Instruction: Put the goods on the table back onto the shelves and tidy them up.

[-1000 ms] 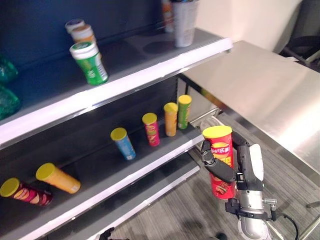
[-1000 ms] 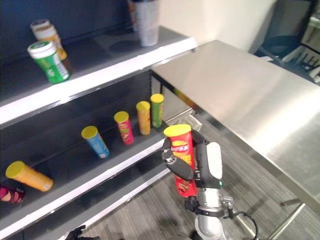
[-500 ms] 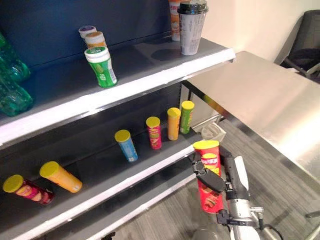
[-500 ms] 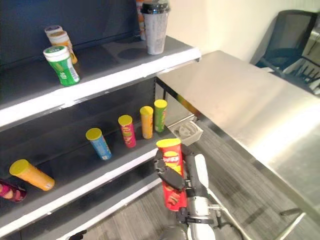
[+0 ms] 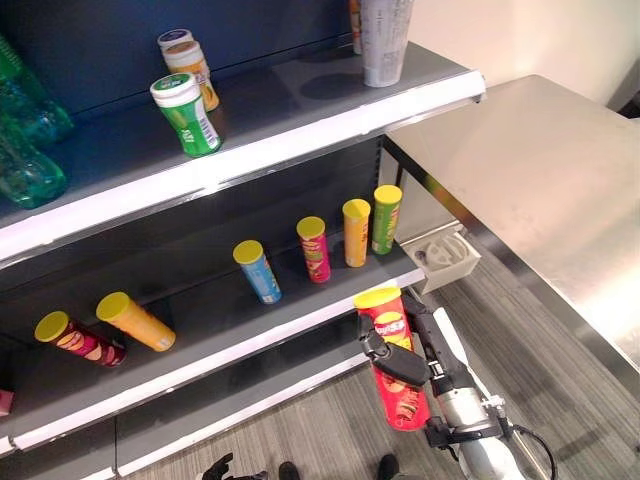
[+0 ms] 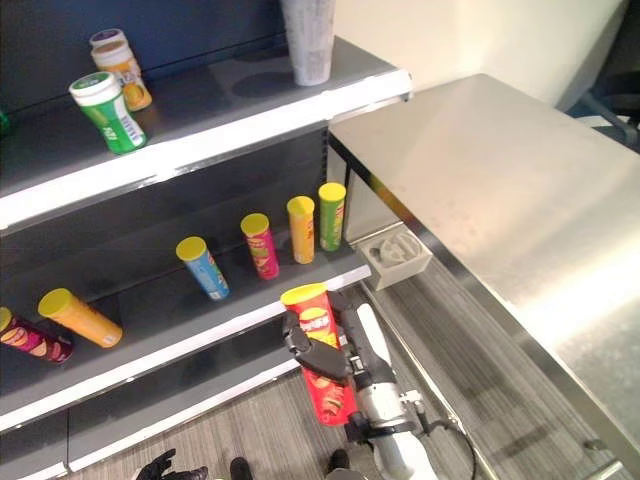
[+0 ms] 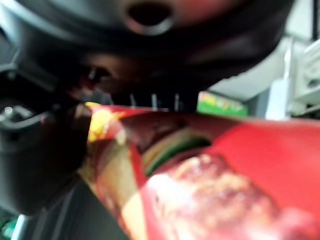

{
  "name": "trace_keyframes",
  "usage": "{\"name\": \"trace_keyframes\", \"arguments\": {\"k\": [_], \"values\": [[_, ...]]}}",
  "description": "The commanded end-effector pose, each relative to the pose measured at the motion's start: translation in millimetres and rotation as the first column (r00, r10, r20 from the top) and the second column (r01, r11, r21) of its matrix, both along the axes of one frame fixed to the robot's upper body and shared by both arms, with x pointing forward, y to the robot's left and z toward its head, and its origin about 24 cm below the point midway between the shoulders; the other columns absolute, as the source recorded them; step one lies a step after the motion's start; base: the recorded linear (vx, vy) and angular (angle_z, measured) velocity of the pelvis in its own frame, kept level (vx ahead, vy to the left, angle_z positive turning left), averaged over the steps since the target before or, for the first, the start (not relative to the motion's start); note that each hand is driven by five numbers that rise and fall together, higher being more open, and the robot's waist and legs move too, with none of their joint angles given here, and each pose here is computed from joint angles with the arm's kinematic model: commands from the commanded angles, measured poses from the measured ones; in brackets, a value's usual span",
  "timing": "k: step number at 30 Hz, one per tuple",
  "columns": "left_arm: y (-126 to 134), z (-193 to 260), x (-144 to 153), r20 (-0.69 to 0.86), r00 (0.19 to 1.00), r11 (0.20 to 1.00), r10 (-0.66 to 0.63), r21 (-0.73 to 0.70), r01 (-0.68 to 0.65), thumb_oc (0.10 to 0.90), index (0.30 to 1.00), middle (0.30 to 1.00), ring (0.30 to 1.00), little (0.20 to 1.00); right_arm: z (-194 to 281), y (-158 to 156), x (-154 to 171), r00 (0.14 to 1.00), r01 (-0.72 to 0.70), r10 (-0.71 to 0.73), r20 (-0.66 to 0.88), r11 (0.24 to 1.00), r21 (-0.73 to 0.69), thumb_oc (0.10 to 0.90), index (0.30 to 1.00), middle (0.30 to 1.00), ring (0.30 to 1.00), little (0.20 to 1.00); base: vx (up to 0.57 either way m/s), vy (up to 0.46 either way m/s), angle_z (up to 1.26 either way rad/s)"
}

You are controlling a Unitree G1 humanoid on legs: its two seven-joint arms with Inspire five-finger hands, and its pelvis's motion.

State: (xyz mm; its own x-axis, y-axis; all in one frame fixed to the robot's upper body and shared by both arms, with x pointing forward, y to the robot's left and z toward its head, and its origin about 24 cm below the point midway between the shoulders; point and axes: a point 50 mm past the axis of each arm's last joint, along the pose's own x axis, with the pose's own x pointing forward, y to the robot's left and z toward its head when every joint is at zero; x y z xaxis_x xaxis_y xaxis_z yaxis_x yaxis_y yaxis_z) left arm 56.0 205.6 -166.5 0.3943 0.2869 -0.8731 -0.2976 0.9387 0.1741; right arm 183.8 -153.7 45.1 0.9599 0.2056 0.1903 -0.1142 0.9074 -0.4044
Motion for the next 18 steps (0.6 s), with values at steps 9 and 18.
{"name": "trace_keyframes", "arguments": {"k": [9, 18], "values": [[-43.8, -0.1, 20.9, 0.048, 0.970, 0.968, -0.238, -0.071, 0.241, 0.800, 0.900, 0.900, 0.900, 0.900, 51.6, 13.8, 6.8, 0.954, -0.115, 0.095, 0.285, 0.992, 0.053, 0.400, 0.300, 0.300, 0.300, 0.300, -0.15, 0.372, 0.58], [-41.4, 1.4, 29.8, 0.058, 0.944, 0.945, -0.324, -0.028, 0.326, 0.800, 0.900, 0.900, 0.900, 0.900, 38.2, 14.0, -2.2, 0.964, 0.005, -0.013, 0.267, 1.000, 0.031, 0.400, 0.300, 0.300, 0.300, 0.300, -0.16, 0.375, 0.05]]}}
